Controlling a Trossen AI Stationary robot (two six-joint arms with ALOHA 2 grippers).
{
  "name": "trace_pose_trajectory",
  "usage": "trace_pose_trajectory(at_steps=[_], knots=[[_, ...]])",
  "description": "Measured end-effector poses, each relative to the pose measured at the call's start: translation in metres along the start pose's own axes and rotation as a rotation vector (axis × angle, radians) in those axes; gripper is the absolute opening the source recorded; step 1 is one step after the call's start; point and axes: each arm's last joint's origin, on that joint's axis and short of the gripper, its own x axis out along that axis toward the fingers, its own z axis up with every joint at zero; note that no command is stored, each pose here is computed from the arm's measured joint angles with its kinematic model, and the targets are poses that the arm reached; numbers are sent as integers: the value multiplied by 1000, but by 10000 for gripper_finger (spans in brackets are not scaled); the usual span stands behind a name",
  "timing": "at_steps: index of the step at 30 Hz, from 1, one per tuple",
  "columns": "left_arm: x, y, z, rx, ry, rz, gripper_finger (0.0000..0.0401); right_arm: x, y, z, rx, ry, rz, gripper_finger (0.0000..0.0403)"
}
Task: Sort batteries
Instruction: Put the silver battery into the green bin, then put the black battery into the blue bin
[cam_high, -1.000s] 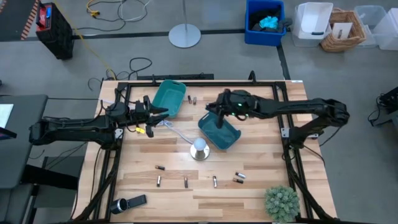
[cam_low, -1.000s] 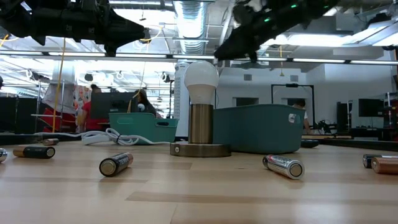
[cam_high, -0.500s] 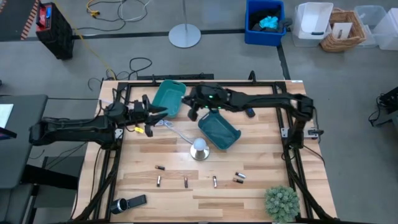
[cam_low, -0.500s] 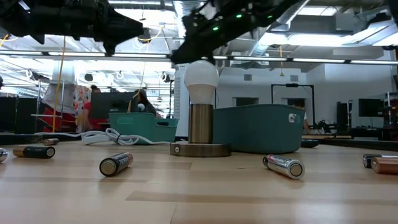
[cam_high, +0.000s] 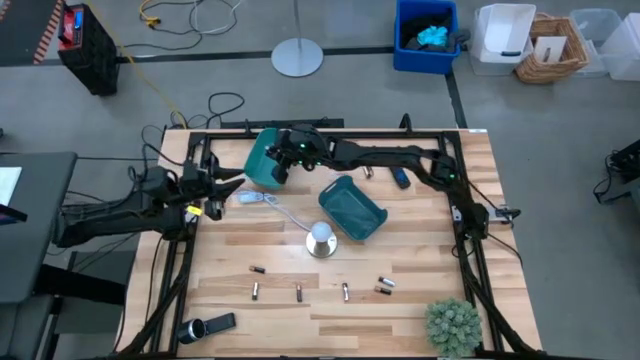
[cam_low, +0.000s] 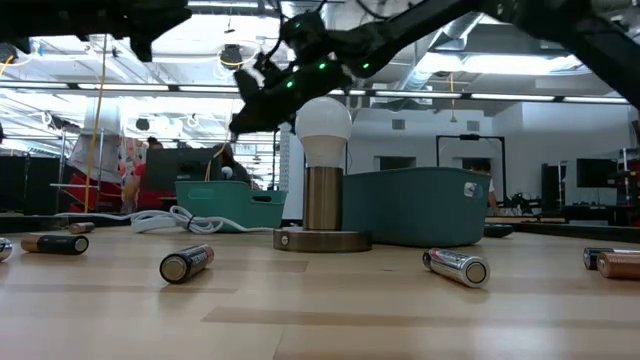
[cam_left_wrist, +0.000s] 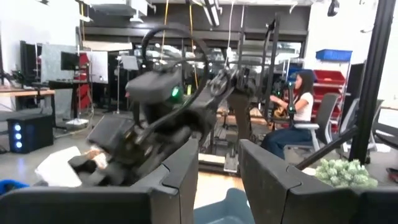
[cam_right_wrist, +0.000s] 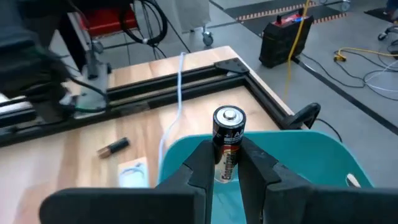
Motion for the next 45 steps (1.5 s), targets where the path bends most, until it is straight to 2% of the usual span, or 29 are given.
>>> trace_pose_trajectory(at_steps=[6, 11, 17, 22, 29, 35, 42, 45], knots=[[-7, 0, 3, 0, -13, -1, 112, 30, -2, -11, 4, 30, -4, 73], [-8, 0, 3, 1, -11, -1, 112, 43, -2, -15, 20, 67, -8, 127], [-8, 0, 2, 4, -3, -1, 112, 42, -5, -13, 4, 74, -14, 207], [-10, 0, 2, 15, -6, -4, 112, 26, -4, 5, -56, 76, -17, 224], [-22, -1, 4, 27, -12, -4, 112, -5, 4, 37, -131, 52, -9, 213], [-32, 0, 4, 20, -2, 26, 112, -43, 12, 47, -140, -20, 7, 180], [-32, 3, -5, 14, 86, 99, 112, -104, 7, 23, -115, -131, -16, 99], [-28, 3, -12, 36, 164, 112, 112, -132, 12, 10, -117, -136, -26, 67]])
